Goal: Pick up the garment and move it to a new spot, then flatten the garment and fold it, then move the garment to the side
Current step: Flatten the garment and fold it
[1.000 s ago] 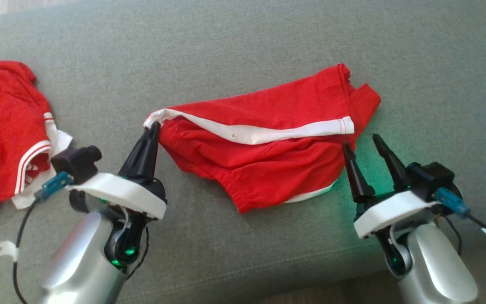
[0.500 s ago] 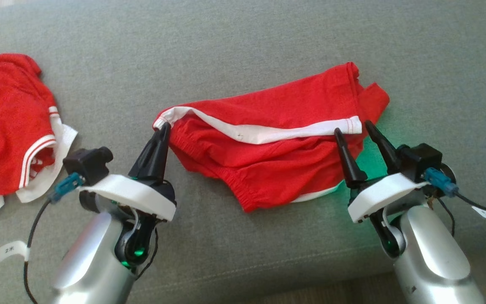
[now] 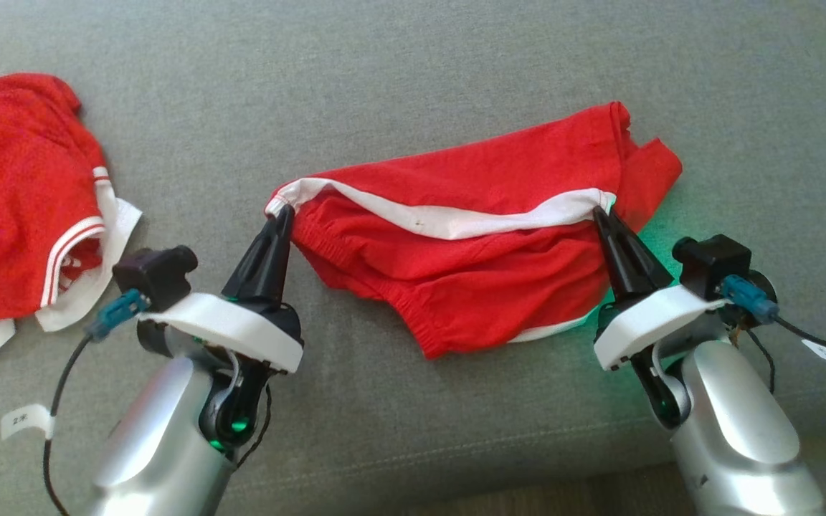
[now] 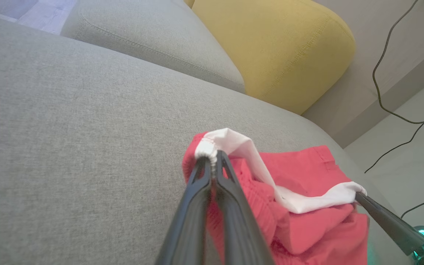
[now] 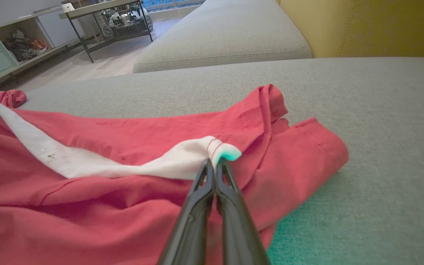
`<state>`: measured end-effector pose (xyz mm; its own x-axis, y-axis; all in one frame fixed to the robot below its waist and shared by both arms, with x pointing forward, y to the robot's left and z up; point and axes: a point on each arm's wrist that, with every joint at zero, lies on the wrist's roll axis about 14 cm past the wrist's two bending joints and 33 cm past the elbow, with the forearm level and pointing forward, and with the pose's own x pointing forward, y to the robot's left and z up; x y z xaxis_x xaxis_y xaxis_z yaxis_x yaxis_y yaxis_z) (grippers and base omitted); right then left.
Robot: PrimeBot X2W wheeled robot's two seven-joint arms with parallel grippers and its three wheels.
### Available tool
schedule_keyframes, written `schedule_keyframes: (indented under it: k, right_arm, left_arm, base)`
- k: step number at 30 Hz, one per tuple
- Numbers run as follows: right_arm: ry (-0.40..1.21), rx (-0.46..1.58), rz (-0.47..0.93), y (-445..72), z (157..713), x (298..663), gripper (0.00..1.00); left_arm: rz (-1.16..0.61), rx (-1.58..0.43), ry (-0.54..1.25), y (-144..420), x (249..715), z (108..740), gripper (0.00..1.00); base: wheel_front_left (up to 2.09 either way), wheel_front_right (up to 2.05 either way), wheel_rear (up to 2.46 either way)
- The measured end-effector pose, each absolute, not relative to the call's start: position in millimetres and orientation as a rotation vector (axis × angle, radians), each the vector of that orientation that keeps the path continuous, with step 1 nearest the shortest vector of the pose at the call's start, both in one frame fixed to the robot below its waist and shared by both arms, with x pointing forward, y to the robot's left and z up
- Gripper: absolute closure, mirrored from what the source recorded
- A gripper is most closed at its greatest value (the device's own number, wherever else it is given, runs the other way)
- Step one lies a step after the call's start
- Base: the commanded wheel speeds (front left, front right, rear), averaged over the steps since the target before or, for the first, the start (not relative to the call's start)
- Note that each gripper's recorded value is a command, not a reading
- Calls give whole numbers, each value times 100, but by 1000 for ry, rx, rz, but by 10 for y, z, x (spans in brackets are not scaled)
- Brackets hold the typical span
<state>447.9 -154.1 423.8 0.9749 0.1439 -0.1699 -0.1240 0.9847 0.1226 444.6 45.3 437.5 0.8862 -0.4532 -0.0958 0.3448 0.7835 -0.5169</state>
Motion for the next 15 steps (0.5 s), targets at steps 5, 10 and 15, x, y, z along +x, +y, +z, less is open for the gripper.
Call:
schedule_keyframes:
  k: [5, 10, 15]
  right_arm:
    - [130, 101, 120, -1605, 4408, 4505, 100]
    - [-18, 80, 74, -1789, 4902, 4541, 100]
    - [-164, 20, 30, -1986, 5436, 4477, 100]
  left_arm:
    - [-441, -505, 169, 468, 4473, 4548, 100]
    - [-493, -500, 32, 406, 4487, 5038, 100]
    - [-612, -468, -121, 226, 4457, 5677, 100]
  base:
    - [0, 0, 0]
    - [0, 0, 0]
    - [0, 0, 0]
